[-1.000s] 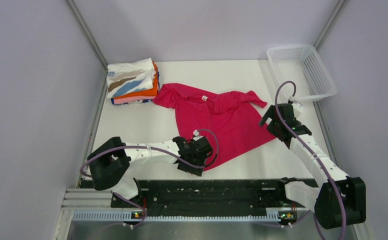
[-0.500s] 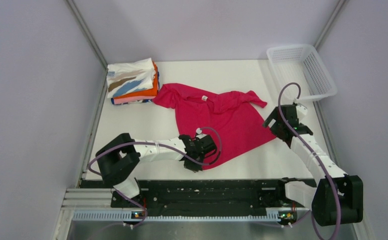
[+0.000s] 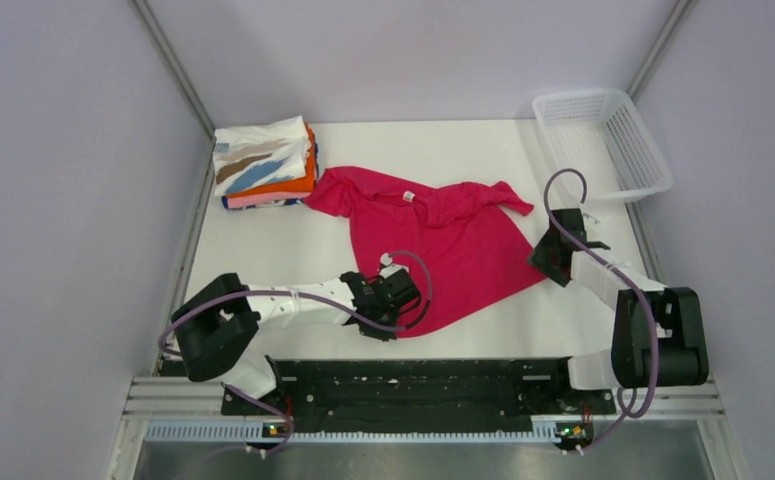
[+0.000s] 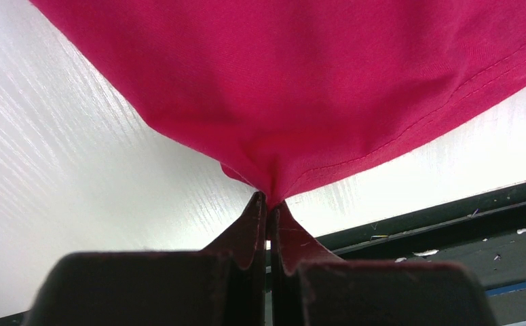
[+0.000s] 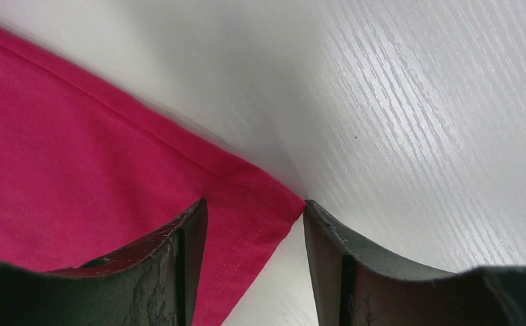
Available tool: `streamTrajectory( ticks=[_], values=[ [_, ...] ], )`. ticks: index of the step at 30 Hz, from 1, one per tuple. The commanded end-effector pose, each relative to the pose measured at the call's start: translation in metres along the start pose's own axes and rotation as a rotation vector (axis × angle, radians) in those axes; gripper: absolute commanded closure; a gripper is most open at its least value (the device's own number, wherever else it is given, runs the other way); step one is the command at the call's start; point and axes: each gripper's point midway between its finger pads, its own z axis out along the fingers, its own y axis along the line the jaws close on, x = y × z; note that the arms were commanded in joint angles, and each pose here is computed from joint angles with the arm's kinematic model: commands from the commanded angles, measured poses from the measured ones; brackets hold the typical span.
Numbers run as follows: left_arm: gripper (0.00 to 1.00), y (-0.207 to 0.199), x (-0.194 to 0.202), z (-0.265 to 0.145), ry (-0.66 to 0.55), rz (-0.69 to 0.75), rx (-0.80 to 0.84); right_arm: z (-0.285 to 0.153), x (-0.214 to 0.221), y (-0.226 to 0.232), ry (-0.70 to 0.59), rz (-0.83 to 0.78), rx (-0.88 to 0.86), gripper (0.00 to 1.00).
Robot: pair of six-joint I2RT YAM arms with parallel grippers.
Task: Fold and stack the t-shirts
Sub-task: Flatten out the tshirt
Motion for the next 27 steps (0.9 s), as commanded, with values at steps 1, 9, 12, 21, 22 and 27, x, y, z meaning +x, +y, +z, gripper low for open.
streamTrajectory(
  ticks=[1, 9, 12, 21, 22, 27],
  values=[
    [1.00, -0.008, -0.011, -0.007, -0.055, -0.029, 0.060, 0.011, -0.005, 0.012, 0.002, -0.012, -0.029, 0.47],
    [1.00, -0.004, -0.013, -0.008, -0.065, -0.053, 0.055, 0.016, 0.011, 0.016, 0.050, -0.125, 0.086, 0.56],
    [1.00, -0.002, -0.014, -0.008, -0.072, -0.071, 0.055, 0.009, 0.016, 0.020, 0.041, -0.168, 0.117, 0.61],
    [1.00, 0.001, -0.032, -0.018, -0.160, -0.117, 0.056, -0.002, 0.010, 0.030, -0.048, -0.105, 0.032, 1.00],
    [1.00, 0.001, -0.039, -0.023, -0.190, -0.121, 0.059, -0.011, 0.001, 0.033, -0.084, -0.088, 0.004, 1.00],
    [1.00, 0.005, -0.099, -0.089, -0.460, -0.132, 0.054, -0.084, -0.055, 0.065, -0.293, -0.019, -0.224, 1.00]
  ],
)
